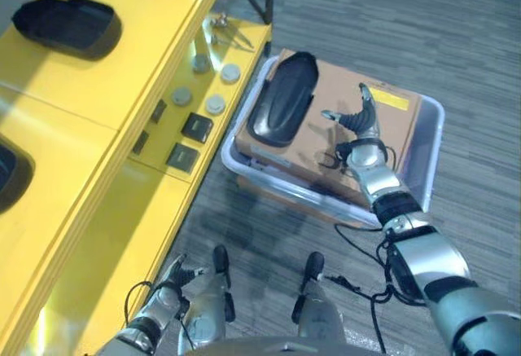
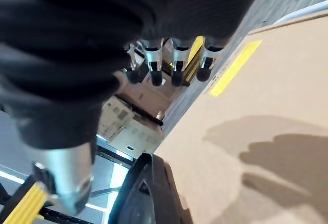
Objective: Move parts from the plastic box to the shelf.
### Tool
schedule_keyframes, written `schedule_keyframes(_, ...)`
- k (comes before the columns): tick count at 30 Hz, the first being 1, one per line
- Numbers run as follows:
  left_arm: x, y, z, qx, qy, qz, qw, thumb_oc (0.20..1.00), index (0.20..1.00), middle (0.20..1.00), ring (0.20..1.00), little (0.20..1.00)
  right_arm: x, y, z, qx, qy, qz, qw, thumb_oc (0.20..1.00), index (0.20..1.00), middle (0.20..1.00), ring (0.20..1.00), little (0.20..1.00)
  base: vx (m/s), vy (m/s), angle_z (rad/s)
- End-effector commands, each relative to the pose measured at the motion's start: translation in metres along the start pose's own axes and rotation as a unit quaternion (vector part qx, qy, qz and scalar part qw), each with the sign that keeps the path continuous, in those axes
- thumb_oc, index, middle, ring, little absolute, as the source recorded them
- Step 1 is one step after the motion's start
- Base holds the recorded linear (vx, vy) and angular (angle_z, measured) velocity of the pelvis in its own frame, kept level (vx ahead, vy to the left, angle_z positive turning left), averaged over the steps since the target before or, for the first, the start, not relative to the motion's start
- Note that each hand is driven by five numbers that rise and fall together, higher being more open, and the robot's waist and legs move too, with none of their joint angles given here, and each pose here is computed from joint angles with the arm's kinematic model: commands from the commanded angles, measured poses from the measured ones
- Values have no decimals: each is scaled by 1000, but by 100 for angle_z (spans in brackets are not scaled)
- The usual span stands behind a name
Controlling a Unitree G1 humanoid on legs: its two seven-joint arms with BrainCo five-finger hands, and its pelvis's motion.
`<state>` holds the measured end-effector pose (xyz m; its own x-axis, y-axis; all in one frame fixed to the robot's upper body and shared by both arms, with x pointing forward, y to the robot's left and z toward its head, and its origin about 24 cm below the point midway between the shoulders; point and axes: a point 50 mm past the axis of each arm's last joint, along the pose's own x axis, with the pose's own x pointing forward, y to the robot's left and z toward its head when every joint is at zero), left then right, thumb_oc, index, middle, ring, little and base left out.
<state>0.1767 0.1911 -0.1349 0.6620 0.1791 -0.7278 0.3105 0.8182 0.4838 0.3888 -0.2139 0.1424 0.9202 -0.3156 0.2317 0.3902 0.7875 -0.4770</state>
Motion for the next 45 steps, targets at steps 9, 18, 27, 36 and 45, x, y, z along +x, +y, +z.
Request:
schedule_keyframes(9,8,31,2,16,3,44,999,1000,1000,1000,1000,1000,44,-46,30,-113,10,-47,992,1000,1000,1000,1000,1000,15,11,17)
schedule_keyframes(18,12,34,26,19,-36,36,999,1000,1000,1000,1000,1000,46,-60,9,-199,81,-10,977,642,642,642,642,642,3,-18,23)
schedule_keyframes(27,11,33,21,47,-32,1,998,1000,1000,1000,1000,1000,26,-109,-57,-181,223,-20,958,200,200,200,200,200,5,-20,32)
schedule_keyframes(36,0,45,64,35,-160,5,986,1000,1000,1000,1000,1000,4,-151,-94,-205,260,-63,941,200,200,200,200,200,12,-5,15)
schedule_keyframes(45,-32,78,136,-75,-339,14,937,1000,1000,1000,1000,1000,10,-94,-60,-339,59,30,938,200,200,200,200,200,33,-36,-22)
